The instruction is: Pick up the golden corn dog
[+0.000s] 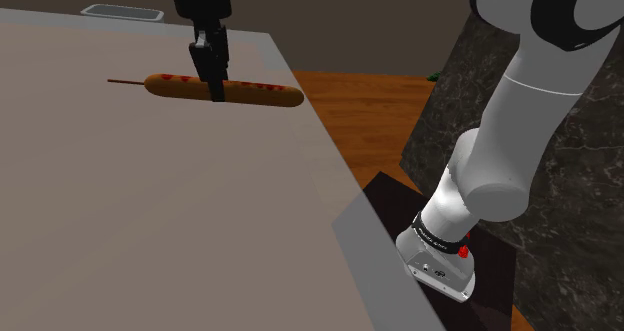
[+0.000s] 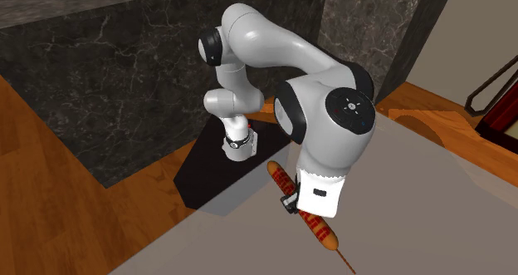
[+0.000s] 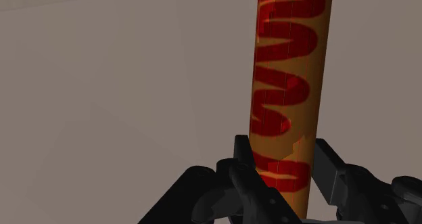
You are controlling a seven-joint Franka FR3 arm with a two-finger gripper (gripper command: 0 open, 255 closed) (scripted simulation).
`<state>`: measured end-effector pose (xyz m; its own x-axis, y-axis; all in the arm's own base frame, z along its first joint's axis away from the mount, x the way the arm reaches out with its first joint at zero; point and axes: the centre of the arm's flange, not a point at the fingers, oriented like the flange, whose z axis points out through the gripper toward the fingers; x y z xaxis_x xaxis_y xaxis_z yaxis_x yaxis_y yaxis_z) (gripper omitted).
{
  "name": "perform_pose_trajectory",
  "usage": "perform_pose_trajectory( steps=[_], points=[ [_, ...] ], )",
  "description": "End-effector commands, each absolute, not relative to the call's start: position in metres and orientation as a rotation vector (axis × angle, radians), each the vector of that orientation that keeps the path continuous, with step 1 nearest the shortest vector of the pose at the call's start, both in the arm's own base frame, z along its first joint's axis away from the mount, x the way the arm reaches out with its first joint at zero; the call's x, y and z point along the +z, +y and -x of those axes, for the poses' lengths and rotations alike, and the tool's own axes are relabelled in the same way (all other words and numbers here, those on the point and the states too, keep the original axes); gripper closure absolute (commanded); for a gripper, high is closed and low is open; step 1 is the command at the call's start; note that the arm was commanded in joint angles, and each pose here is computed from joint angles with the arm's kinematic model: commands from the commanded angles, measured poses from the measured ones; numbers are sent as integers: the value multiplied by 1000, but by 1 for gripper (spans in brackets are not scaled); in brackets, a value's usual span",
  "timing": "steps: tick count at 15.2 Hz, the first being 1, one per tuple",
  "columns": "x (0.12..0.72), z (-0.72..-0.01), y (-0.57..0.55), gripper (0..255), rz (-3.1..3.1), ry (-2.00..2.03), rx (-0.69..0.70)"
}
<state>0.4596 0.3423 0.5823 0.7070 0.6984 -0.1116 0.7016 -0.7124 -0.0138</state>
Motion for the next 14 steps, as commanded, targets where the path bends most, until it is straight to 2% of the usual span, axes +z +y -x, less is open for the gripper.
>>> perform_pose_trajectory(
  steps=[1,8,14],
  points=[
    [582,-460,342,255,-2875,1179,-170],
    [582,-460,342,255,-2875,1180,-170],
    [613,-460,342,255,-2875,1180,-170]
  ],
)
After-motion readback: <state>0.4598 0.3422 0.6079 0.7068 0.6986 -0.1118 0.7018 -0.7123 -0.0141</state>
